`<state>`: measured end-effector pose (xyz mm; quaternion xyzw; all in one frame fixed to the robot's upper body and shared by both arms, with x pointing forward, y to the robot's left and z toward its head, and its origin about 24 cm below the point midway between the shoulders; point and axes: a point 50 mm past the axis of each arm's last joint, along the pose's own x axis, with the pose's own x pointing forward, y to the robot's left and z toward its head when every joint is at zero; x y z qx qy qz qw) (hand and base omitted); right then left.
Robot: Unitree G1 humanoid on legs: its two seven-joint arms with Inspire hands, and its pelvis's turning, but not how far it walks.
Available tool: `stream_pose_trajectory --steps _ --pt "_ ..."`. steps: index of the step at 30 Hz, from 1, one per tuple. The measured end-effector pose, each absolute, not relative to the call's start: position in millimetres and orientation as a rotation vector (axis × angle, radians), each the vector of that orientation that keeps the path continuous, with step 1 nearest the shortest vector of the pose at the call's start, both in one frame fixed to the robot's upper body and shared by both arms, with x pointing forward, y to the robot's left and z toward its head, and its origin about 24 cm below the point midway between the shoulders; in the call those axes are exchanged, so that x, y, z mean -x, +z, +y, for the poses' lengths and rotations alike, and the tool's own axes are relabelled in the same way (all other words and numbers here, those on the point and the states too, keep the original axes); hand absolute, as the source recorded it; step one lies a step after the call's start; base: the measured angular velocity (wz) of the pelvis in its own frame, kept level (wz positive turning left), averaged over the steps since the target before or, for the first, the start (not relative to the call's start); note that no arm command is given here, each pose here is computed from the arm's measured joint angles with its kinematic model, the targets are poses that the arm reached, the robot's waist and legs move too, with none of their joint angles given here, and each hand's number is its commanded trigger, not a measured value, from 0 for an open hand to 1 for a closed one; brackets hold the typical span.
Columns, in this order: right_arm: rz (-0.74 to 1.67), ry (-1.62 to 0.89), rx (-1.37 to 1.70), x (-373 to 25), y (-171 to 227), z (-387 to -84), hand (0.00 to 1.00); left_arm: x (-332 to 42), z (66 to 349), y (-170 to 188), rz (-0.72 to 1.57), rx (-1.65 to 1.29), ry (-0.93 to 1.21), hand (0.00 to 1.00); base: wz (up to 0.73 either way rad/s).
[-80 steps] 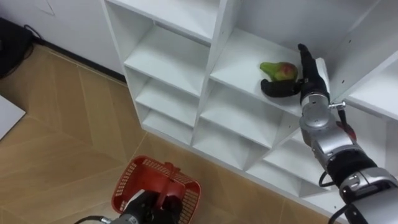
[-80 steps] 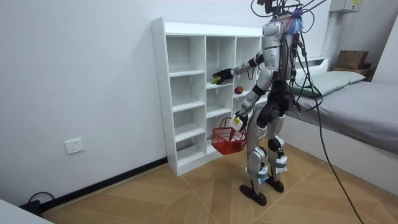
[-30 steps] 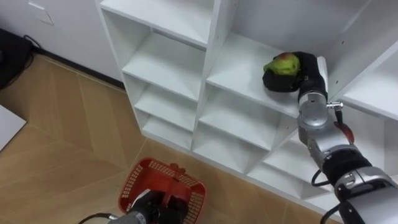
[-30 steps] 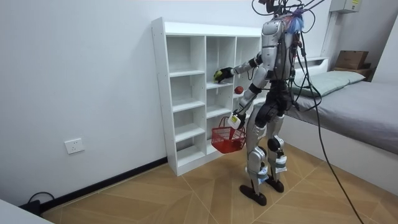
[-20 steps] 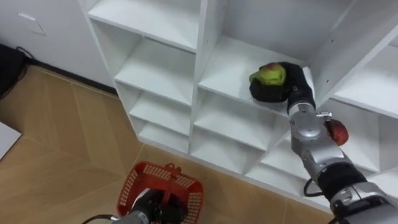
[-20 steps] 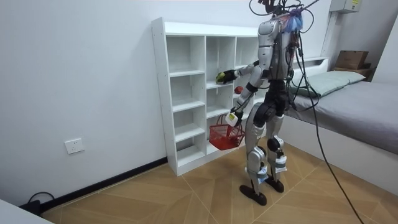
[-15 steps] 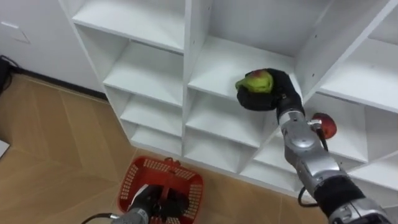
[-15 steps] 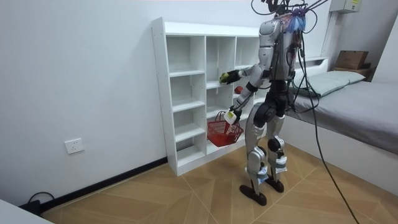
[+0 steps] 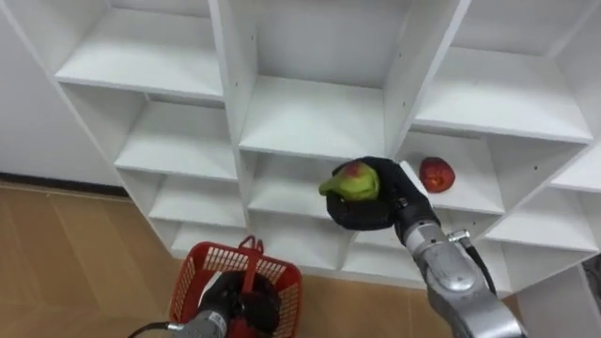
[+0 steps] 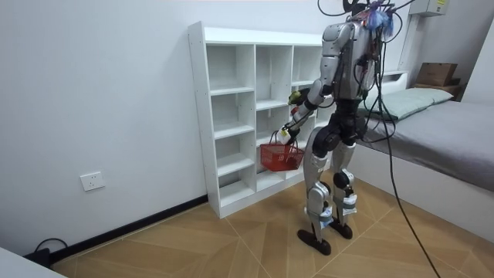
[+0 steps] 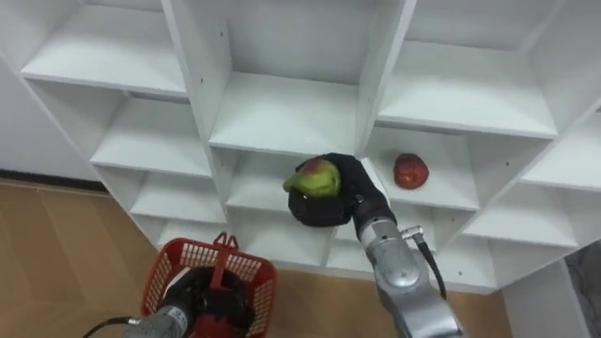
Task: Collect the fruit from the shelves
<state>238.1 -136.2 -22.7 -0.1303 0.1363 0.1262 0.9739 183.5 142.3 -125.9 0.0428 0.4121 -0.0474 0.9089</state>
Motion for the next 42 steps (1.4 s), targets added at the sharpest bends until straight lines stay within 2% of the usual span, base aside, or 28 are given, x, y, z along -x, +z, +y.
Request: stream_pose_trajectory --steps 11,42 --pt "0.328 0.336 0.273 -222 -35 -129 1.00 -185 141 -124 0.838 -0.069 -0.066 1.00 -0.09" --pt "0.571 0.258 0.398 -197 -87 -154 1.00 -195 142 -114 0.764 -0.096 -0.102 1.00 0.00"
